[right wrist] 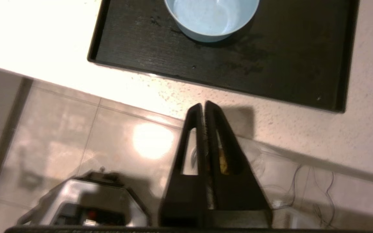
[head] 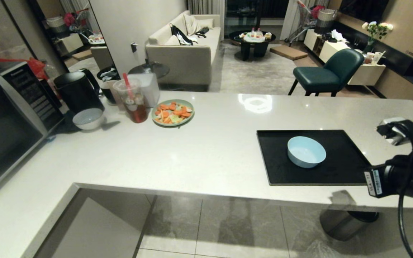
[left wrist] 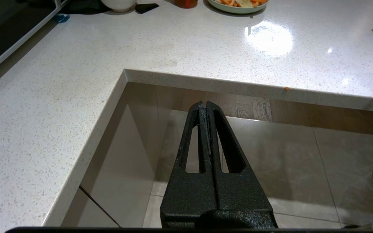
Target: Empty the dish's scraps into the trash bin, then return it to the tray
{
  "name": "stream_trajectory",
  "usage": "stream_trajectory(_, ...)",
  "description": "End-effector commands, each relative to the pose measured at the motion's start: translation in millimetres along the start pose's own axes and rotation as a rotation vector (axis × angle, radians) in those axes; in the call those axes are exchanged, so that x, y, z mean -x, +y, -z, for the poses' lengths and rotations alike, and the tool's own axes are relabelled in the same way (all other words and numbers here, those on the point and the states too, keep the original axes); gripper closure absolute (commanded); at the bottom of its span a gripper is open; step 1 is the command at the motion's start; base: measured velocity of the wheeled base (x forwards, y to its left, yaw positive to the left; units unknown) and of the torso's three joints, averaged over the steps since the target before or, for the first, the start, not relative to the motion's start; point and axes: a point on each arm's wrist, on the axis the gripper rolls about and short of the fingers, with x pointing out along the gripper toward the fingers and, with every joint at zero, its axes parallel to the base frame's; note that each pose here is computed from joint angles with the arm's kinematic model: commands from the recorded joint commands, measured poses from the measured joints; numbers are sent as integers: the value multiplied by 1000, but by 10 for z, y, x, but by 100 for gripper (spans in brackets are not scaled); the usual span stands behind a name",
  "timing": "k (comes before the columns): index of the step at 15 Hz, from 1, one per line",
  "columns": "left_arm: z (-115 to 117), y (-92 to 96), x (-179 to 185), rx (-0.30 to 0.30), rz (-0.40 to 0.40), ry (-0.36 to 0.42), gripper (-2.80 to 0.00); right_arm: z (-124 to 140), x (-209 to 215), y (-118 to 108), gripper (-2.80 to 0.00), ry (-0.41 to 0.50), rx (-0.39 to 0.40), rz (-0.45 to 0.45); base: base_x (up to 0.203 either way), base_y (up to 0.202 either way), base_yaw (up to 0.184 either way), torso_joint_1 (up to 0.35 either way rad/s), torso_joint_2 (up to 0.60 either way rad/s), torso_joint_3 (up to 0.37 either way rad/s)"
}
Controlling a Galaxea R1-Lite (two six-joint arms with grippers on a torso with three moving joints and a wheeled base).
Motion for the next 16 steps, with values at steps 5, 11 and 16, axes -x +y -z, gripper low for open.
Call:
stream_trajectory(5,-1,0,-1,1,0,0,0,229,98,1,0,-305,-77,25,0,0,0,0,0,0)
stream_trajectory(11,-1,0,0,2,1,-1,0,407,228,-150,0,-467,-212,240,0,0,0,0,0,0)
stream_trajectory(16,-1,0,0,1,0,0,0,784,668,-197,0,-543,-240,322,0,0,0,0,0,0)
